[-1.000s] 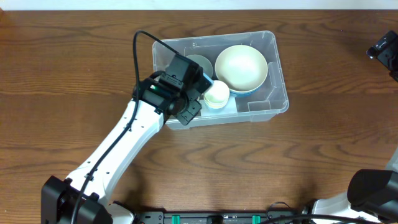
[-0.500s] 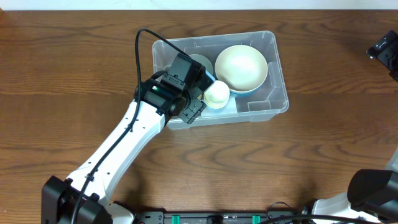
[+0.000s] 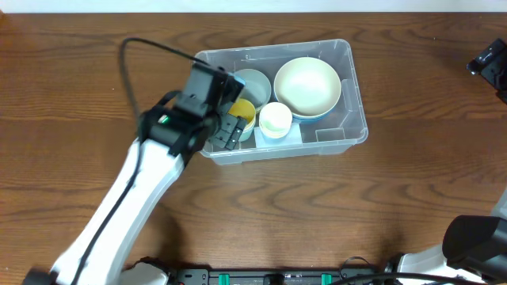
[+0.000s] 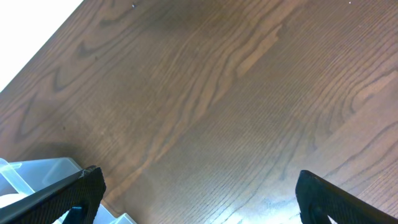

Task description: Pack container

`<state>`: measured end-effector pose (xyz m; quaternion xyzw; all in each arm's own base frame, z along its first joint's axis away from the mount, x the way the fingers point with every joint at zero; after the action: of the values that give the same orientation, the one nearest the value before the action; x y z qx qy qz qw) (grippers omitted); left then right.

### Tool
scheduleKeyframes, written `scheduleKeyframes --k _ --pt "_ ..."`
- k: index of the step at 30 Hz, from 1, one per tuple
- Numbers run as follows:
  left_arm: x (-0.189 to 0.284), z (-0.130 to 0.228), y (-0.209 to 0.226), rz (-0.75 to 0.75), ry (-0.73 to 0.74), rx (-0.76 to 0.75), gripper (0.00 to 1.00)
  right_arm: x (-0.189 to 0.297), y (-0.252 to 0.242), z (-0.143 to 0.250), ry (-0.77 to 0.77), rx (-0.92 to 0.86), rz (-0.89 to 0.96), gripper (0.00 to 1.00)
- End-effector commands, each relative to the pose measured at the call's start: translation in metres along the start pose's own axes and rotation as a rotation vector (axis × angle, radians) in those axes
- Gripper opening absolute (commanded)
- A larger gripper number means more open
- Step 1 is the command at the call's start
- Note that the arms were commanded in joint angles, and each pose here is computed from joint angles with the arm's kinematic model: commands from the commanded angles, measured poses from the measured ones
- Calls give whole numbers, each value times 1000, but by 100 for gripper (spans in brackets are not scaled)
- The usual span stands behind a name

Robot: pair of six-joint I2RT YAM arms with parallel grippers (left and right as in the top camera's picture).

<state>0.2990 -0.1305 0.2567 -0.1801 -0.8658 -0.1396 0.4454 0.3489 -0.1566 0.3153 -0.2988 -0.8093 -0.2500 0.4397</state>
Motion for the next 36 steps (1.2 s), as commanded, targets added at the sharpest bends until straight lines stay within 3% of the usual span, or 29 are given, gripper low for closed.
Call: scheduleKeyframes --k 1,6,12,21,26,30,36 --pt "62 -15 6 -13 -187 96 99 -2 0 0 5 -15 3 99" --pt "117 -5 8 -5 -327 173 98 -2 0 0 5 -15 3 99" --pt "152 18 9 5 -378 226 98 -2 0 0 5 -15 3 99" --pt "177 80 18 -103 -272 220 98 -2 0 0 5 -15 3 99" --pt "209 100 36 -239 -390 257 98 -2 0 0 5 -15 3 99" --pt "233 118 40 -266 -488 288 98 -2 0 0 5 -15 3 99" --pt "250 143 42 -274 -634 530 98 -2 0 0 5 -15 3 99"
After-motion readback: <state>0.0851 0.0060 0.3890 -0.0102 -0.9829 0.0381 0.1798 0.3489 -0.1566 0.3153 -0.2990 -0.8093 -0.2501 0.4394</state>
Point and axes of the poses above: each gripper's point midway between its finger pads, its own x axis back along the fingers, its own y axis along the line the jaws close on, z = x × y, the point moved 5 cm from there along x, back along the fingers, and after that the axes turned 2 degrees about x, right-handed, at the moved point
